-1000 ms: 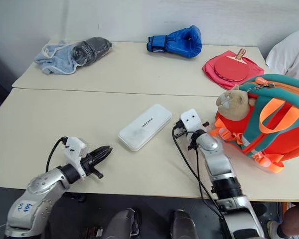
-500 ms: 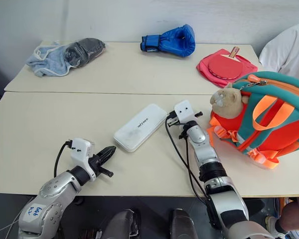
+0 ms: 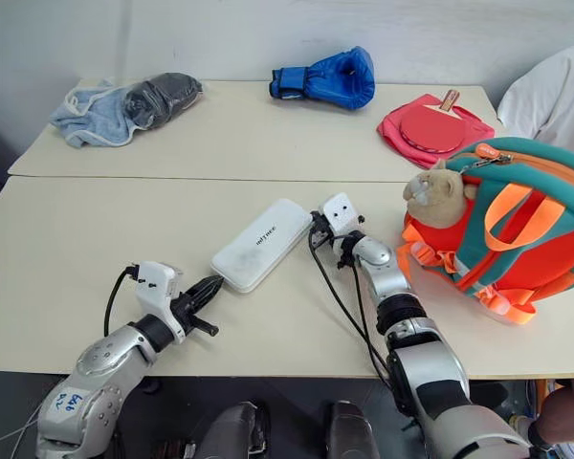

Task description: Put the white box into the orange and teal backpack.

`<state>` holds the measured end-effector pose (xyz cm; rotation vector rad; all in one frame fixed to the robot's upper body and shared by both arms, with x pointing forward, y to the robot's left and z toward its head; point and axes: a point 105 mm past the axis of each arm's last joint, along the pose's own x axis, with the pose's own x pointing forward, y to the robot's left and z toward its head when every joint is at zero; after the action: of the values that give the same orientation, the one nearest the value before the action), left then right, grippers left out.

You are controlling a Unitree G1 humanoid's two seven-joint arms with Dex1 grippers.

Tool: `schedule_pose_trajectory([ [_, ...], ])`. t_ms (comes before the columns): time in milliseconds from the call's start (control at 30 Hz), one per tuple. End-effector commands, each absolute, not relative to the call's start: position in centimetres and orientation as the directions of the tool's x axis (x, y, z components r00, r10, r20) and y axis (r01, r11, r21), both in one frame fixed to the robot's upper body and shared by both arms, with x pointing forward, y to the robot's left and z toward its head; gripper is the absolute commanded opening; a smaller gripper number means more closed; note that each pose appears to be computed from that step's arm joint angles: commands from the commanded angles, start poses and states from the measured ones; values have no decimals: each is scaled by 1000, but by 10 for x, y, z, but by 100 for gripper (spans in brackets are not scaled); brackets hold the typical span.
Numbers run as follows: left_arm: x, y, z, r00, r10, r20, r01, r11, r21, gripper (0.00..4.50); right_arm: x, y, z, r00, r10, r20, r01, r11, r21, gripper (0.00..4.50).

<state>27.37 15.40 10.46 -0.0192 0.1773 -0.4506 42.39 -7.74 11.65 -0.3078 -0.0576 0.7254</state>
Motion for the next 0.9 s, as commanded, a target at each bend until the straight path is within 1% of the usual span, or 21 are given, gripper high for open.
schedule_pose_trajectory([
  [33, 275, 160, 114, 892, -430, -137, 432, 902, -23, 15, 405, -66, 115, 636, 769, -59, -748, 596, -292, 0],
  [167, 275, 168, 112, 892, -424, -160, 429, 903, -3, 15, 372, -60, 116, 460, 886, -63, -853, 421, -309, 0],
  [200, 275, 173, 111, 893, -417, -171, 425, 905, 11, 15, 364, -61, 113, 421, 903, -91, -871, 373, -320, 0],
  [233, 274, 177, 111, 893, -413, -175, 423, 906, 18, 15, 359, -63, 113, 405, 909, -100, -876, 355, -326, 0],
  [300, 274, 192, 111, 904, -388, -181, 401, 915, 37, 15, 355, -67, 116, 417, 903, -101, -879, 373, -297, 0],
  [367, 275, 206, 115, 915, -370, -160, 380, 924, 38, 15, 348, -68, 116, 409, 903, -132, -887, 358, -292, 0],
  [500, 290, 219, 130, 913, -388, -124, 394, 919, 30, 15, 339, -68, 118, 409, 891, -195, -896, 351, -271, 0],
  [600, 317, 216, 142, 878, -455, -148, 466, 884, 49, 15, 337, -67, 121, 409, 877, -252, -901, 346, -261, 0],
  [700, 343, 205, 144, 840, -504, -199, 525, 849, 65, 15, 334, -62, 123, 392, 873, -290, -905, 311, -289, 0],
  [767, 362, 193, 145, 818, -530, -224, 556, 828, 73, 15, 335, -59, 122, 400, 865, -302, -898, 304, -317, 0],
  [833, 374, 184, 142, 799, -541, -262, 576, 814, 77, 15, 336, -55, 120, 401, 861, -313, -893, 291, -344, 0],
  [900, 383, 172, 143, 781, -566, -264, 604, 792, 88, 15, 335, -52, 119, 397, 860, -319, -890, 276, -363, 0],
])
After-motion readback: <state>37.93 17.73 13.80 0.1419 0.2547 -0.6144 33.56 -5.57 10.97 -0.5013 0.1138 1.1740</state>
